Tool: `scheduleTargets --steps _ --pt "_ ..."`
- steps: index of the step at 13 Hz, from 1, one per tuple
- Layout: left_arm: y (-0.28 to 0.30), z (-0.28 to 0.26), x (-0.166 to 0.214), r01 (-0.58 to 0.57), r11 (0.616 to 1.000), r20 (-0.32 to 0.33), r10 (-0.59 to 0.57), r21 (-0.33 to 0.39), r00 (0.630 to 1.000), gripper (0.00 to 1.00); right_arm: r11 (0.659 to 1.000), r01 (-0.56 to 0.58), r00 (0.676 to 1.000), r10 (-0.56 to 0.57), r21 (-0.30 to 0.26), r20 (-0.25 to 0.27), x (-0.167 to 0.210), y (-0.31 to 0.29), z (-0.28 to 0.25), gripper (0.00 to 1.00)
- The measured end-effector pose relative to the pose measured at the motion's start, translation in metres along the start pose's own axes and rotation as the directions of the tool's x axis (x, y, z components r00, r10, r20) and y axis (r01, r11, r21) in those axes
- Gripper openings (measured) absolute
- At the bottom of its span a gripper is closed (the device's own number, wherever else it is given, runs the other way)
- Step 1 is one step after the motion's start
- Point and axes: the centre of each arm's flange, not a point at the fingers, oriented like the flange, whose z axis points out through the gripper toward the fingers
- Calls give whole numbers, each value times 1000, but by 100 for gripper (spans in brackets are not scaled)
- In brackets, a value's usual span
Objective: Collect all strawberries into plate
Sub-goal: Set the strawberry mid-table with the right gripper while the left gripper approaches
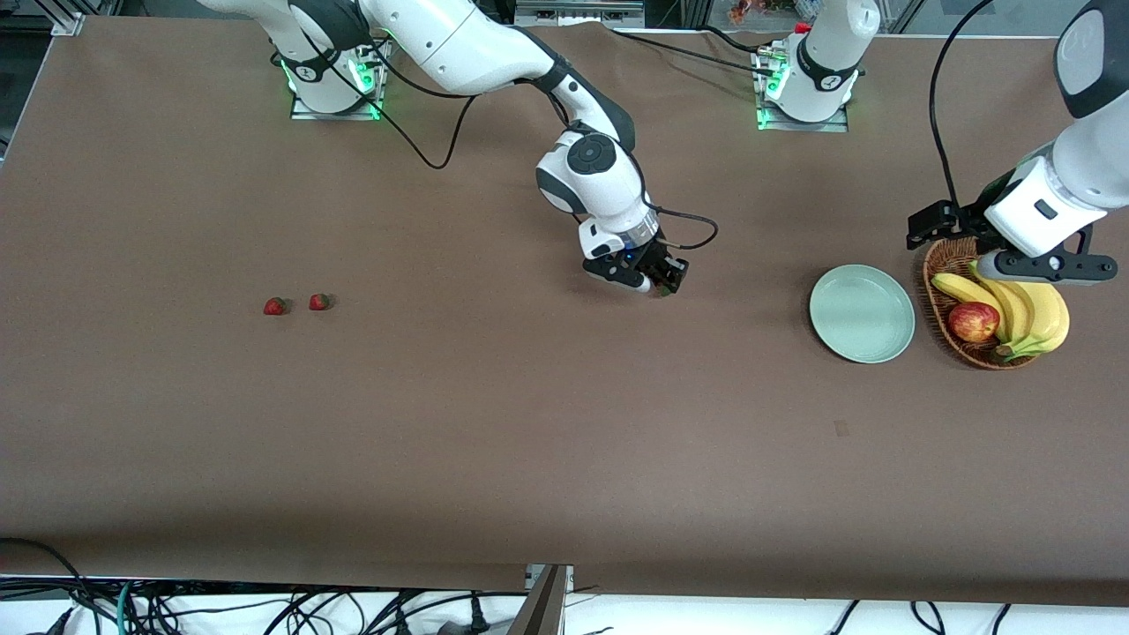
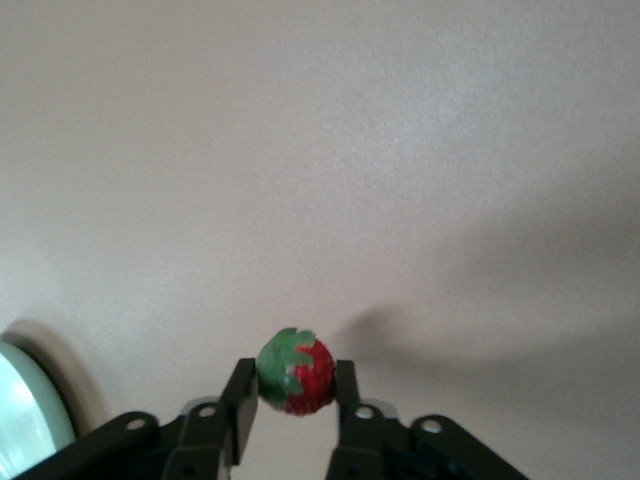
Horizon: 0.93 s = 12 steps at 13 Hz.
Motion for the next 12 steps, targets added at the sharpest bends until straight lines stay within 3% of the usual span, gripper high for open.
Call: scheduleTargets --steps 1,2,5,8,12 --pt "0 8 1 0 1000 -3 0 0 1000 100 1000 -1 1000 1 1 -1 0 1 1 59" --pt "0 15 1 1 1000 -4 -1 0 1000 100 1000 -1 1000 1 4 -3 0 0 0 63" --pt "0 29 2 1 1000 -9 -1 1 1000 100 1000 -4 999 4 13 -31 17 -9 -9 68" --pt "5 49 3 -2 1000 -16 2 2 1000 100 996 37 998 -42 -80 -55 60 -18 -36 76" --pt "65 84 0 37 999 -43 -37 6 998 100 953 193 980 -201 -235 -8 122 -19 -91 82"
